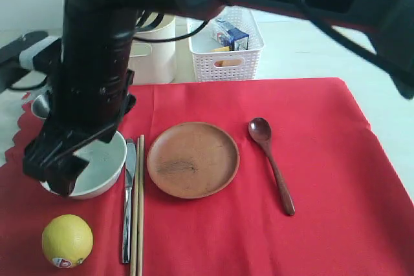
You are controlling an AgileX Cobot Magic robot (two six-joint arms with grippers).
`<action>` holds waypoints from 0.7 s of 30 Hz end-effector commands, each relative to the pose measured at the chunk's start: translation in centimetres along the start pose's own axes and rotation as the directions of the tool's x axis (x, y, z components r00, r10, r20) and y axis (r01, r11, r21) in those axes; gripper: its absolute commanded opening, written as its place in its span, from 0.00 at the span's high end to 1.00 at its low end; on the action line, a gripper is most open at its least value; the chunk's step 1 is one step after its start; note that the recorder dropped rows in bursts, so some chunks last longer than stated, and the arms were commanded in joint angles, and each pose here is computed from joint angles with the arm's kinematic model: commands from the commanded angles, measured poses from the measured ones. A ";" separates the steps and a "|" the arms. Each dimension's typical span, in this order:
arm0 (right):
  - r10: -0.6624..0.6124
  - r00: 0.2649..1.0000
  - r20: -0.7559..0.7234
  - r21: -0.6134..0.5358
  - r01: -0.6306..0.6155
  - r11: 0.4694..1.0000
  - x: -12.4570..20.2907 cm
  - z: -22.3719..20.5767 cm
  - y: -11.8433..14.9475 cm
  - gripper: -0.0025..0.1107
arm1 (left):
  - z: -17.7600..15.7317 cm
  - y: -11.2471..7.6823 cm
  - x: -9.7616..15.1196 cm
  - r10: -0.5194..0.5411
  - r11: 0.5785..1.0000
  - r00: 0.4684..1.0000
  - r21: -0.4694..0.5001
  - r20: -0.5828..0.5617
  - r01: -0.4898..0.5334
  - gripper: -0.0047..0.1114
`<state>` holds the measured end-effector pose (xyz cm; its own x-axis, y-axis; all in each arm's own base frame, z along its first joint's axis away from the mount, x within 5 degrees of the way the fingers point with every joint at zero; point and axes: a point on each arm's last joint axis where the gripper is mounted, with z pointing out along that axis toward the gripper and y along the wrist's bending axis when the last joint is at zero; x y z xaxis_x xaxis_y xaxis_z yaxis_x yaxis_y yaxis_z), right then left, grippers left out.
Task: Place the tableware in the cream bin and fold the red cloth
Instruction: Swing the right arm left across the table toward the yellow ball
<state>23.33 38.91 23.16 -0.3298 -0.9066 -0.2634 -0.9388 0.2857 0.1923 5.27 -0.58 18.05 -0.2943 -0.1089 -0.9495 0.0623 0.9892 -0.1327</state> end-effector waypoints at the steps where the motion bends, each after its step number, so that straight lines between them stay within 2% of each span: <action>1: -0.038 0.999 -0.021 0.019 0.038 0.999 0.3 2.0 2.7 0.30 | 0.0 0.0 0.0 -0.009 1.000 1.000 0.003 0.010 0.009 0.96; 11: -0.068 0.998 -0.017 0.040 0.069 0.997 1.4 6.3 7.0 0.30 | 0.0 0.0 0.0 -0.009 1.000 1.000 0.003 0.010 0.009 0.96; 17: -0.067 0.997 -0.029 0.147 0.071 0.987 2.9 8.1 7.6 0.30 | 0.0 0.0 0.0 -0.009 1.000 1.000 0.003 0.010 0.009 0.96; 21: -0.078 0.996 0.048 0.198 0.067 0.978 3.7 7.2 7.3 0.30 | 0.0 0.0 0.0 -0.009 1.000 1.000 0.003 0.010 0.009 0.96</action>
<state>14.44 40.42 15.46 -0.2702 -0.9318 -0.2426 -0.9616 0.2739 0.0187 5.27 -0.58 18.05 -0.2943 -0.1089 -0.9495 0.0623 0.9892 -0.1327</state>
